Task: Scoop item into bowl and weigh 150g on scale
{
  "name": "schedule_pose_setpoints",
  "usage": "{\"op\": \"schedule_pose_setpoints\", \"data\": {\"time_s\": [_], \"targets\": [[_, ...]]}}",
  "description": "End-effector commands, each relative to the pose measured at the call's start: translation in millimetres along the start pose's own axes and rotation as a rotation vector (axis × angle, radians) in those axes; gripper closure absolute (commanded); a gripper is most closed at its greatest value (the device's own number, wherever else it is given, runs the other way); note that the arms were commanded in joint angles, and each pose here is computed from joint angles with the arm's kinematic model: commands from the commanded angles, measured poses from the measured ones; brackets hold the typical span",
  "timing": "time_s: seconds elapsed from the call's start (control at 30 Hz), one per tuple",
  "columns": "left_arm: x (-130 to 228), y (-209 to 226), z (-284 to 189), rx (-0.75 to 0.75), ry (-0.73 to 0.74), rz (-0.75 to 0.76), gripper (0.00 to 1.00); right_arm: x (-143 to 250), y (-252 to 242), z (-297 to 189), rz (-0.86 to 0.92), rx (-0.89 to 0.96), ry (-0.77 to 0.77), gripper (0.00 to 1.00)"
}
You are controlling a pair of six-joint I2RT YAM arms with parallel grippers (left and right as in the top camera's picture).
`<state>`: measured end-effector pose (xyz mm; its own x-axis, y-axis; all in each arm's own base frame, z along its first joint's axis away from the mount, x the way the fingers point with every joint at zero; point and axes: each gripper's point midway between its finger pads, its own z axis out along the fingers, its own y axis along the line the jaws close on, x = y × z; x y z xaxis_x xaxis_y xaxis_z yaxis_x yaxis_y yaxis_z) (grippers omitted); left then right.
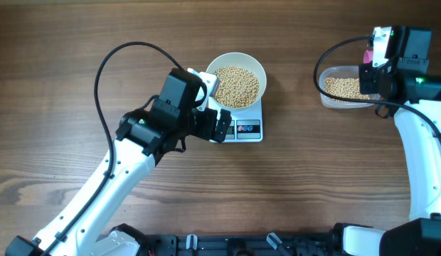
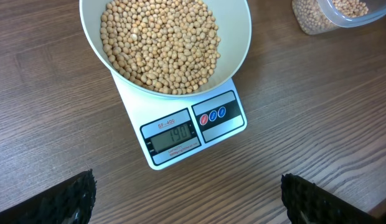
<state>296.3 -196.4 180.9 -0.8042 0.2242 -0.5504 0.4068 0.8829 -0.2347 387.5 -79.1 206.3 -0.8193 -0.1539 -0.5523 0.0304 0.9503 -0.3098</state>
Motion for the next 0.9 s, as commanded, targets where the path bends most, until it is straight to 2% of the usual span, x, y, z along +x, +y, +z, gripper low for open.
{"op": "schedule_pose_setpoints", "data": {"time_s": [0.0,0.1,0.2,0.3,0.37,0.4,0.57,0.73,0.87], "targets": [[-7,1,-4,-0.005,-0.023,-0.008,0.0,-20,19,-6,0.026,-0.119,-0.083,0.96],[-7,1,-4,-0.005,-0.023,-0.008,0.0,-45,58,-18,0.018,-0.36,-0.207,0.96],[-7,1,-4,-0.005,-0.023,-0.008,0.0,-61,78,-31,0.006,-0.5,-0.29,0.96],[-7,2,-4,-0.006,-0.023,-0.008,0.0,-73,83,-38,0.109,-0.563,-0.321,0.96],[-7,2,-4,-0.006,-0.023,-0.008,0.0,-94,92,-55,0.225,-0.68,-0.383,0.96],[-7,2,-4,-0.006,-0.023,-0.008,0.0,-101,94,-61,0.227,-0.717,-0.413,0.96],[-7,2,-4,-0.006,-0.02,-0.009,0.0,-126,91,-77,0.193,-0.74,-0.546,0.96],[-6,2,-4,-0.007,-0.016,-0.009,0.0,-126,93,-79,0.309,-0.787,-0.5,0.96],[-6,2,-4,-0.007,-0.016,-0.009,0.0,-127,99,-86,0.277,-0.838,-0.516,0.96]]}}
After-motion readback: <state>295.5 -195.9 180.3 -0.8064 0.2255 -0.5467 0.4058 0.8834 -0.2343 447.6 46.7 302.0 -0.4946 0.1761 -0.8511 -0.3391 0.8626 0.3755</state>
